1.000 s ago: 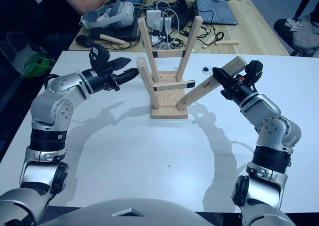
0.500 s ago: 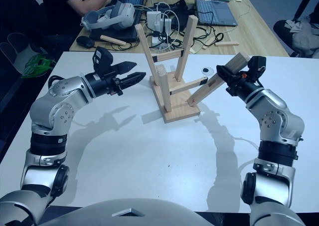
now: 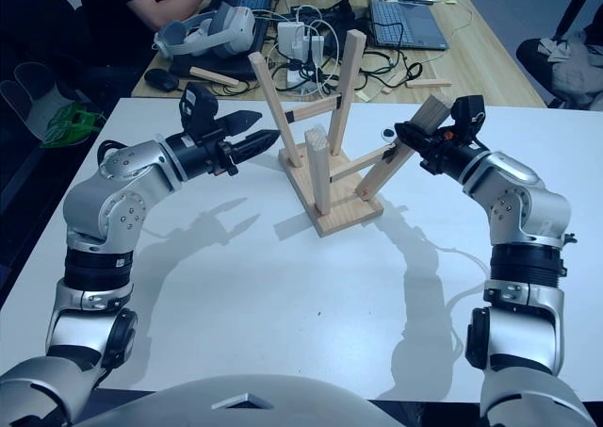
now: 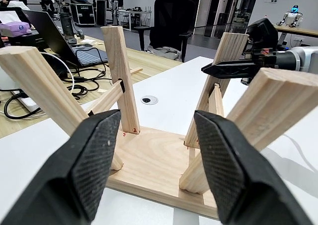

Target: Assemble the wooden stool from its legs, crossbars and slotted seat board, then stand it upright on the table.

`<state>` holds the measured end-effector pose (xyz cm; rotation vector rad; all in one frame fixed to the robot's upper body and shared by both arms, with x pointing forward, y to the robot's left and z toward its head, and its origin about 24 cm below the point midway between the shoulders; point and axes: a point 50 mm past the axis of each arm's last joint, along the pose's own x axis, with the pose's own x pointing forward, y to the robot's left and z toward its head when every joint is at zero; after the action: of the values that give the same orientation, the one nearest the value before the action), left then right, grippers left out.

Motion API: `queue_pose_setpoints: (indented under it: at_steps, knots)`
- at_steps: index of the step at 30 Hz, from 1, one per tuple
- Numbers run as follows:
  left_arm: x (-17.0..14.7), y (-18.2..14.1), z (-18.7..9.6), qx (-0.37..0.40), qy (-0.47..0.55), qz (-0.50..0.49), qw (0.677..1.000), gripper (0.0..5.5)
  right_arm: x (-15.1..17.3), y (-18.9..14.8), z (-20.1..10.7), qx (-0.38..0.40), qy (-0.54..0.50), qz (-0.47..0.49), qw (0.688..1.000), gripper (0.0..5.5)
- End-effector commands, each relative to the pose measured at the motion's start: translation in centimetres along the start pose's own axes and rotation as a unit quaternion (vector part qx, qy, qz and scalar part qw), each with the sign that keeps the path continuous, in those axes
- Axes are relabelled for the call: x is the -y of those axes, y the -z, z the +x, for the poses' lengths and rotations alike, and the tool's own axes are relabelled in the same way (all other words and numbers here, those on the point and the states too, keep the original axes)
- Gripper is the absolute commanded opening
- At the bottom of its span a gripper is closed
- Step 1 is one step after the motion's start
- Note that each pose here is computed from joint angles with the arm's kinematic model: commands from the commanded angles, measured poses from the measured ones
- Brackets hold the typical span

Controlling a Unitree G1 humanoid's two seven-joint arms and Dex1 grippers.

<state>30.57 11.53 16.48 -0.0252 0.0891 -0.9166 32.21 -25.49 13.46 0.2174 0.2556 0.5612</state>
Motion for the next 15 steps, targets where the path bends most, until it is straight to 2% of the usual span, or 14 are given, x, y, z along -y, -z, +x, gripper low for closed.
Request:
queue_pose_setpoints:
  at_steps: [1, 9, 15]
  knots:
    - [0.6, -0.4, 0.5, 0.01, -0.001, 0.01, 1.0, 2.73, 1.0, 2.0, -0.5, -0.063, 0.009, 0.022, 0.998, 0.99]
    - [0.9, -0.4, 0.7, 0.015, 0.001, 0.009, 1.0, 2.73, 0.6, 2.5, -0.1, -0.089, -0.009, 0.004, 0.996, 0.99]
    - [0.8, -0.5, 0.6, 0.015, -0.002, 0.012, 1.0, 2.73, 0.8, 3.0, 0.3, -0.112, 0.002, -0.044, 0.993, 0.99]
